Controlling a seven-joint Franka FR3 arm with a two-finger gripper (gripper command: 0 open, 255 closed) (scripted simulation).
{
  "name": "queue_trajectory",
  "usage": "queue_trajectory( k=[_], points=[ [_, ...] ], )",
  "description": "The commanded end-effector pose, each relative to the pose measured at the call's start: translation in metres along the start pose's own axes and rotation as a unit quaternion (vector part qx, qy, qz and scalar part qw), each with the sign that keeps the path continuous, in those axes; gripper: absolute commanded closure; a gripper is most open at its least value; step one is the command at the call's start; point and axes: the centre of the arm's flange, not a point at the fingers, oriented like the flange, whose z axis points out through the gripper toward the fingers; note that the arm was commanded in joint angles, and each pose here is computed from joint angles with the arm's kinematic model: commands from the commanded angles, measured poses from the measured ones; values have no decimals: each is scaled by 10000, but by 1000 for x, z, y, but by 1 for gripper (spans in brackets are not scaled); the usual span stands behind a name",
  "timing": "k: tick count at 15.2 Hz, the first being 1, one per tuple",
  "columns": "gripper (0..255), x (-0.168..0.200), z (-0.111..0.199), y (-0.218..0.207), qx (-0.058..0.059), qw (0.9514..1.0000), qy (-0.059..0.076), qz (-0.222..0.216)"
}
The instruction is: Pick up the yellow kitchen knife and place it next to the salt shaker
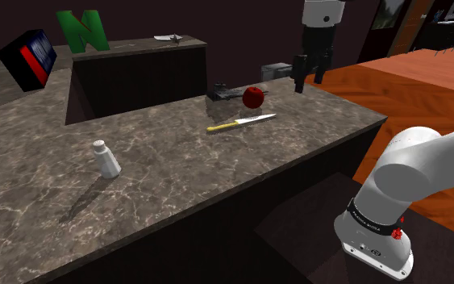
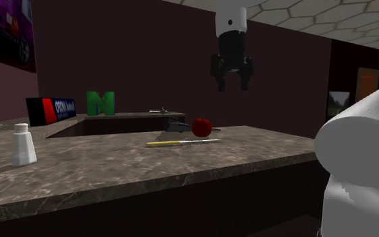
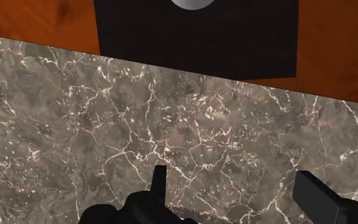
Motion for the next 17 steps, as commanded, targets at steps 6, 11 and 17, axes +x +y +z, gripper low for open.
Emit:
queue_trajectory(
  k=[6,11,17],
  points=[
    [0,39,30,-42,119,9887,-90,1491],
    [0,88,60,-71,236,9551,-177,2949],
    [0,155,96,-85,369,8864,-277,4607]
  ],
)
